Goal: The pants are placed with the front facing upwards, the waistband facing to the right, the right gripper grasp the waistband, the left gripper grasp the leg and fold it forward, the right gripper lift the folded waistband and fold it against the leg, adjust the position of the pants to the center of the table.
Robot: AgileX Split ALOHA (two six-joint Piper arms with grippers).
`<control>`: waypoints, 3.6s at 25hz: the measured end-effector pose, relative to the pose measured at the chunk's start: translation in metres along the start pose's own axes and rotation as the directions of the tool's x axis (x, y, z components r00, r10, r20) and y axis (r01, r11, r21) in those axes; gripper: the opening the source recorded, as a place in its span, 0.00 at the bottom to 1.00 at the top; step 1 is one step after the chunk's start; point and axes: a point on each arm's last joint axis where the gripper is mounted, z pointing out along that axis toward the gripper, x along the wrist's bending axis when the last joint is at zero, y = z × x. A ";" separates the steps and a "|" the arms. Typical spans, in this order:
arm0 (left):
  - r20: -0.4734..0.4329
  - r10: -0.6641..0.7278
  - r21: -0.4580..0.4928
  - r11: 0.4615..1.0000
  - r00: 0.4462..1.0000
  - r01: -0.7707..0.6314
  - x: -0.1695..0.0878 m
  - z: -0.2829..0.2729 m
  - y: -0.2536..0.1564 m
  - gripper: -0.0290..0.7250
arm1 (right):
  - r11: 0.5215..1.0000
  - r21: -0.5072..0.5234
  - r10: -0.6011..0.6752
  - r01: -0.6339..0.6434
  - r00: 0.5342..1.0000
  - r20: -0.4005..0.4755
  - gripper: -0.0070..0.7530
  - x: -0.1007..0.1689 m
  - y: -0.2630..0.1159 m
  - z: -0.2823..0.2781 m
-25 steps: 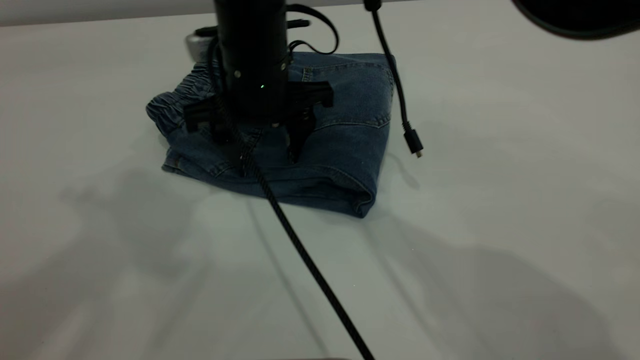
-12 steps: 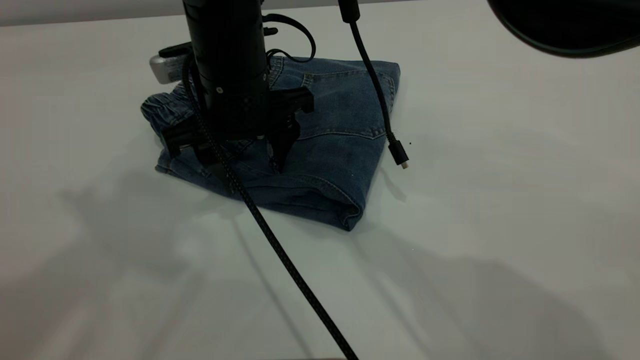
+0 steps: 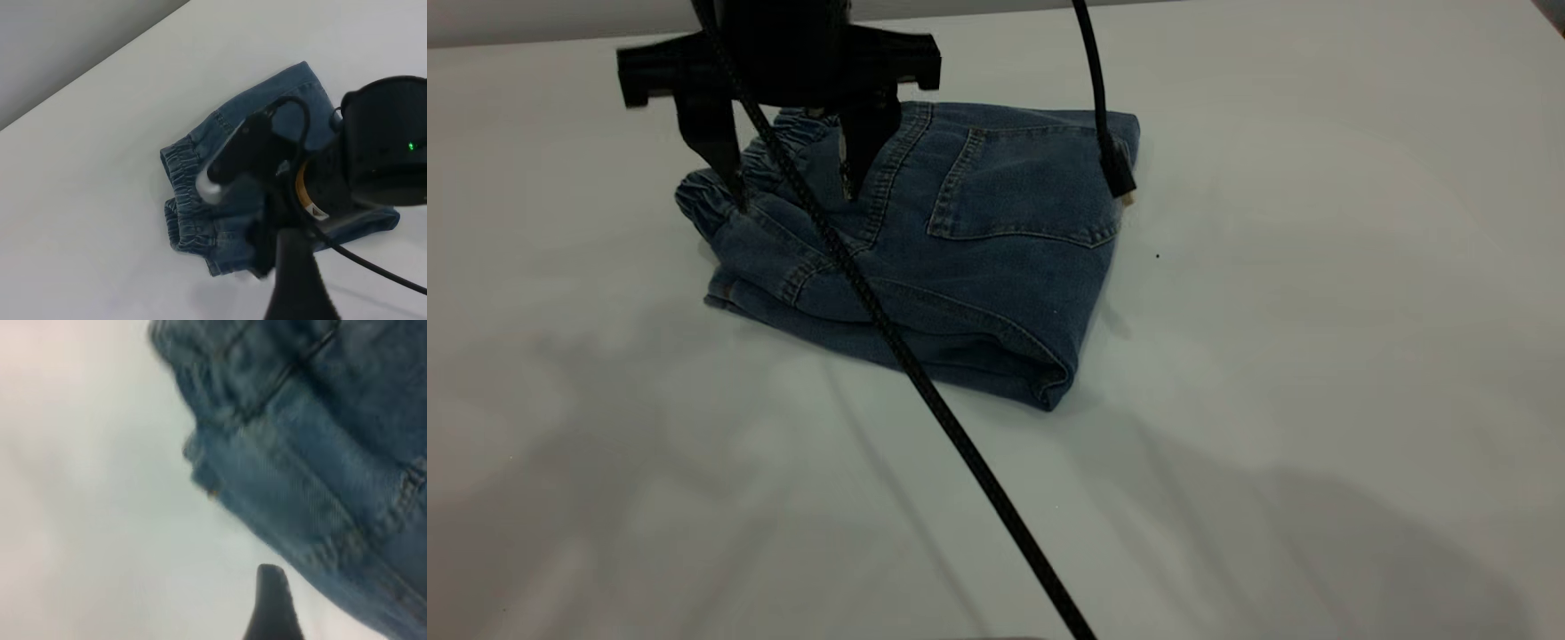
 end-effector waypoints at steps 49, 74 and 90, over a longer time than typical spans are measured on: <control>-0.004 0.003 0.002 1.000 1.000 -0.003 0.000 0.000 0.000 0.58 | 0.938 0.106 -0.341 0.330 0.933 0.115 0.62 -0.026 -0.002 0.055; -0.086 0.074 -0.283 0.954 0.994 -0.096 -0.048 -0.168 -0.044 0.58 | 0.561 -0.685 -0.608 0.465 0.793 0.041 0.62 -0.052 -0.134 -0.440; -0.096 -0.162 -0.007 0.987 0.982 0.162 -0.057 -0.107 -0.164 0.58 | 0.726 -0.577 -0.362 0.374 0.921 0.142 0.62 -0.213 -0.306 -0.365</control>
